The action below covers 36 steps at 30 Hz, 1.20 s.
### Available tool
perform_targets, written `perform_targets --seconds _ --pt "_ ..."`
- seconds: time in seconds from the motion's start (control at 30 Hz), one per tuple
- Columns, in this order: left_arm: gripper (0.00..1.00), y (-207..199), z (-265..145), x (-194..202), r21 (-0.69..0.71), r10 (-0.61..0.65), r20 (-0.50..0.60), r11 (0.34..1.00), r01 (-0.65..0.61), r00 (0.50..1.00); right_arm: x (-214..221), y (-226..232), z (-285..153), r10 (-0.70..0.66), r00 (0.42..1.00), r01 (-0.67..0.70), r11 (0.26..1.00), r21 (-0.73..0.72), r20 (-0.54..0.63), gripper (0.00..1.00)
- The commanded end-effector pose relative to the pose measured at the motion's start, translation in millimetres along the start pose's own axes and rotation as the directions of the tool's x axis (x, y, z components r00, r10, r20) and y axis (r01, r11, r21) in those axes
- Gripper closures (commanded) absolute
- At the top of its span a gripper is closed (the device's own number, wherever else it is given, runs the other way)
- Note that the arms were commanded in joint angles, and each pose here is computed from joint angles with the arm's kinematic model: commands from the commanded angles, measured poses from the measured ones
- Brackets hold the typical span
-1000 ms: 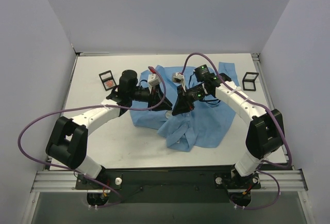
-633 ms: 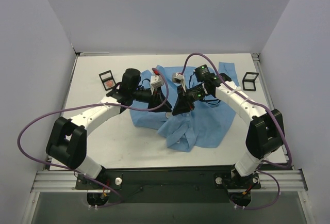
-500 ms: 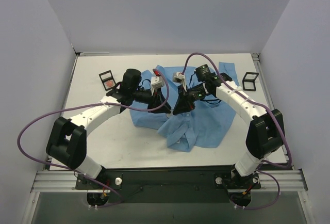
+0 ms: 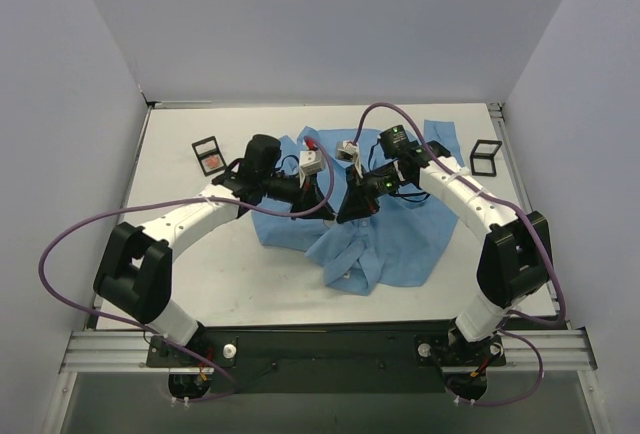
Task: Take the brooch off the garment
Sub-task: Remove the brooch from the clothes.
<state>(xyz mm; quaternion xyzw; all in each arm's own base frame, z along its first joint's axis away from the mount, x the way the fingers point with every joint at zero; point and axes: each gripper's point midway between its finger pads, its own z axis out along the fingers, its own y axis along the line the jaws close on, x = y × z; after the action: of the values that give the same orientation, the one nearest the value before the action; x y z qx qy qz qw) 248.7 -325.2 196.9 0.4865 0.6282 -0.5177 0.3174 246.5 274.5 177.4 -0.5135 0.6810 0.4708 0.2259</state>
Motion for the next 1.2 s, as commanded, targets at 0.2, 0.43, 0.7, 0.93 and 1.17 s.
perform_targets --seconds 0.2,0.43,0.7,0.93,1.17 --pt "1.00 3.4 4.1 -11.0 -0.012 0.049 0.001 0.999 -0.049 0.999 -16.2 8.8 -5.3 -0.075 0.997 0.076 0.997 -0.008 0.030 1.00" --pt "1.00 -5.1 0.5 -22.4 -0.021 0.120 0.133 0.993 -0.118 0.984 -33.9 14.0 -26.9 -0.104 0.990 0.103 0.995 0.016 0.095 0.58" --pt "1.00 -5.1 -27.0 -61.3 -0.078 0.109 0.335 0.993 -0.088 0.936 -58.6 14.4 -69.7 -0.113 0.990 0.089 0.964 0.251 0.080 0.05" --pt "1.00 -26.7 -64.2 -105.8 -0.036 0.109 0.515 0.994 -0.106 0.850 -108.0 11.7 -117.0 -0.083 0.979 -0.019 0.872 0.488 0.186 0.00" --pt "1.00 -55.0 -79.1 -116.7 -0.031 0.167 0.624 0.981 -0.190 0.763 -103.8 31.2 -104.0 -0.128 0.955 0.018 0.925 0.380 0.268 0.00"
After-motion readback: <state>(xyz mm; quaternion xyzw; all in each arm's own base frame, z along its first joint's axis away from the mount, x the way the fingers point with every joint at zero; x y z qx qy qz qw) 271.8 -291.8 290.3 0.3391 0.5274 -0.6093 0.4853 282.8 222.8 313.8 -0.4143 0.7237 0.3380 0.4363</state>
